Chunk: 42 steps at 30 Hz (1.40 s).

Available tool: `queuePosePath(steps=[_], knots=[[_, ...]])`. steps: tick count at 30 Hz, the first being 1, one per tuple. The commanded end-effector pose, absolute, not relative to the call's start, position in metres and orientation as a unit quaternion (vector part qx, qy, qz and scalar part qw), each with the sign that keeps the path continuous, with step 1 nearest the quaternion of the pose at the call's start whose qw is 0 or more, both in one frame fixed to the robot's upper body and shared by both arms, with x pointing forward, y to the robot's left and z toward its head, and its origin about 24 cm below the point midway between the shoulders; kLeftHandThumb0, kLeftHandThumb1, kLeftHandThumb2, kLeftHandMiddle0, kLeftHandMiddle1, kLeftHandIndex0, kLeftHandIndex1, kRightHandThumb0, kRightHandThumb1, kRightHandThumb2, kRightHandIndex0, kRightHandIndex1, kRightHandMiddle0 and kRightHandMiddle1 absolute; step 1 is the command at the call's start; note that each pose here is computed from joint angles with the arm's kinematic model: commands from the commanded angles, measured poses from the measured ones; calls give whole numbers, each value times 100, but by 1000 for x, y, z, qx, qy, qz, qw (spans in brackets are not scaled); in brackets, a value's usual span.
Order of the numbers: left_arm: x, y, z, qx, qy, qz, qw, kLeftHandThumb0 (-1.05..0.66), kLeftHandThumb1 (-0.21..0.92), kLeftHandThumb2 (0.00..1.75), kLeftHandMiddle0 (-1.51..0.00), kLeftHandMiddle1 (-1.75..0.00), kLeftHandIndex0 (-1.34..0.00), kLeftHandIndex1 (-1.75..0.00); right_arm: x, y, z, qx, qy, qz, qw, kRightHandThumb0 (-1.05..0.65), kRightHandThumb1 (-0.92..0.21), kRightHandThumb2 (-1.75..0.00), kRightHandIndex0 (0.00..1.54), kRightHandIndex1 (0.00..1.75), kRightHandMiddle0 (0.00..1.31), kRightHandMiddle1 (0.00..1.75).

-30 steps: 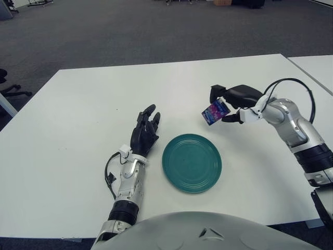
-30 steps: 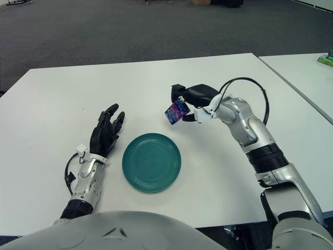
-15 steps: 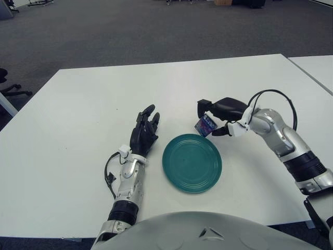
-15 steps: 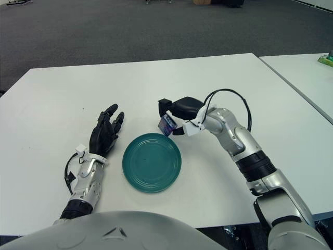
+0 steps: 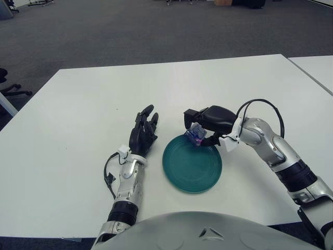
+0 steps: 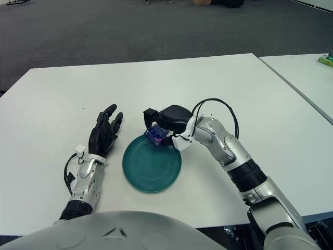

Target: Put the gum into the plate.

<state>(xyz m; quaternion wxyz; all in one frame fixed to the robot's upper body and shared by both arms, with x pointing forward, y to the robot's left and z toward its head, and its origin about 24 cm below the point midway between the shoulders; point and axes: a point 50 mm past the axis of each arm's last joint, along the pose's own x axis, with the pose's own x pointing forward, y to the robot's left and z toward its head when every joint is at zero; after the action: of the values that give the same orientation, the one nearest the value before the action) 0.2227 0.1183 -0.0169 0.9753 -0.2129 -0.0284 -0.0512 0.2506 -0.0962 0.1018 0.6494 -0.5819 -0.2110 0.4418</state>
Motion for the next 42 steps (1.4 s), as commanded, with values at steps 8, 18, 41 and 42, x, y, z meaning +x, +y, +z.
queuePosePath(steps=[8, 18, 41, 42], knots=[[203, 100, -41, -279, 27, -30, 959, -84, 92, 92, -32, 0, 0, -75, 237, -90, 112, -610, -220, 447, 616, -38, -72, -80, 63, 175, 32, 175], [204, 99, -43, -289, 33, -26, 957, -83, 92, 92, -33, -1, 0, -77, 234, -89, 112, -628, -197, 467, 591, -37, -81, -68, 58, 175, 27, 175], [208, 98, -42, -276, 32, -34, 960, -84, 92, 92, -27, 0, 0, -71, 229, -94, 91, -629, -154, 474, 597, -82, -92, -81, 11, 145, 4, 134], [208, 98, -42, -274, 31, -34, 961, -84, 92, 92, -27, 0, 0, -71, 229, -94, 91, -629, -153, 473, 598, -87, -92, -86, 10, 125, 3, 120]])
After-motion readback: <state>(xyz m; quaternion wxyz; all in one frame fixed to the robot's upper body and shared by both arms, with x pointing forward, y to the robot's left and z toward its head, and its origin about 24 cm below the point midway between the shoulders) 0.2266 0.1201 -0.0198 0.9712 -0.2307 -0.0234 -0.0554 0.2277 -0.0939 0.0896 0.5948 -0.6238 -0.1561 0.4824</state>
